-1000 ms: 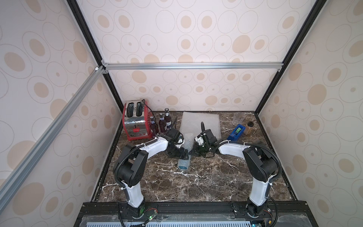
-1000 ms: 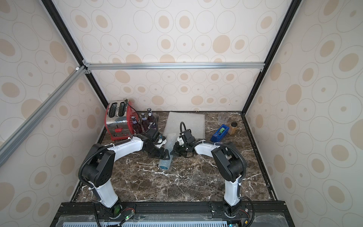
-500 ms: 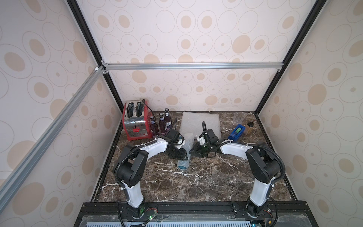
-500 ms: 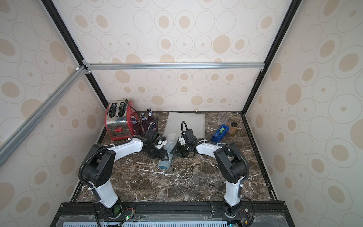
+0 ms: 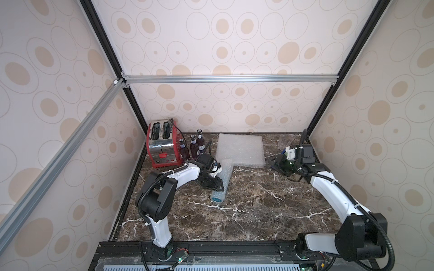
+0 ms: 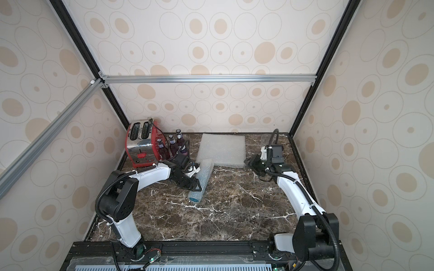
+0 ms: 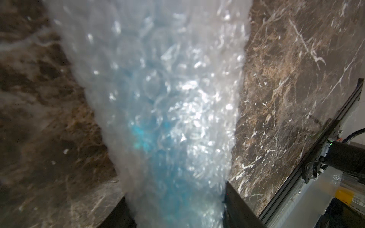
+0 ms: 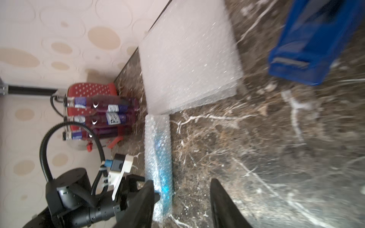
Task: Wrap wine bottles in bubble wrap
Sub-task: Tear off the tape using the Tape Cutter.
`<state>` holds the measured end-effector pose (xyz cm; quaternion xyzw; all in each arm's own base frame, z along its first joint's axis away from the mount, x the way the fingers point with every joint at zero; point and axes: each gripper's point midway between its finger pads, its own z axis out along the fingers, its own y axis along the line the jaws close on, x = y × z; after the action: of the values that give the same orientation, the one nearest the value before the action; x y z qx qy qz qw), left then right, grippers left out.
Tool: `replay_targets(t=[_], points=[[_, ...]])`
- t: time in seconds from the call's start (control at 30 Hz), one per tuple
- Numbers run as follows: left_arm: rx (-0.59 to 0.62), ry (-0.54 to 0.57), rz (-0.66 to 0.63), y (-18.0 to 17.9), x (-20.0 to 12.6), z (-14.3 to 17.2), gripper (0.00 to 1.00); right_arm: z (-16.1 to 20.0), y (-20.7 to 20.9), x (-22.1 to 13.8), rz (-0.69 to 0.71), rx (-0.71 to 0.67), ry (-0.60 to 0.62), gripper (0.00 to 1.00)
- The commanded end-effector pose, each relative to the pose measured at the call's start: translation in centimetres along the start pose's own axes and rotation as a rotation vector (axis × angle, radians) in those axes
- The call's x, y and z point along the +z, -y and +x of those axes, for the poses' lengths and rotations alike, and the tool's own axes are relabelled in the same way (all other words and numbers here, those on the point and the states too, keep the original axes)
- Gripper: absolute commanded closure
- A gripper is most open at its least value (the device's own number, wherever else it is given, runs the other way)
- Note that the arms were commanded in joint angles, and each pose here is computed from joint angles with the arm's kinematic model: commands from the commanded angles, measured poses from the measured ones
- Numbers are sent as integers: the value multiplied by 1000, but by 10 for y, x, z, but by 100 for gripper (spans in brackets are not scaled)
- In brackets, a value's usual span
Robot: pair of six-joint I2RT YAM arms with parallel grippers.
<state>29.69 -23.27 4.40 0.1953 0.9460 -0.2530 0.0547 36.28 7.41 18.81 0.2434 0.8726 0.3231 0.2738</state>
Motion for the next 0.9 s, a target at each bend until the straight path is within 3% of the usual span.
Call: replay_targets(t=[0.0, 0.43, 0.67, 0.87], points=[[-14, -125, -128, -32, 12, 29, 41, -6, 41, -2, 66, 51, -18, 53], [-34, -111, -133, -32, 9, 30, 42, -65, 94, 54, 14, 243, 36, 64], [-34, -116, -130, -31, 9, 32, 42, -88, 103, 83, -22, 311, 74, 81], [-33, -114, -130, -30, 10, 30, 43, -94, 100, 94, -69, 343, 61, 81]])
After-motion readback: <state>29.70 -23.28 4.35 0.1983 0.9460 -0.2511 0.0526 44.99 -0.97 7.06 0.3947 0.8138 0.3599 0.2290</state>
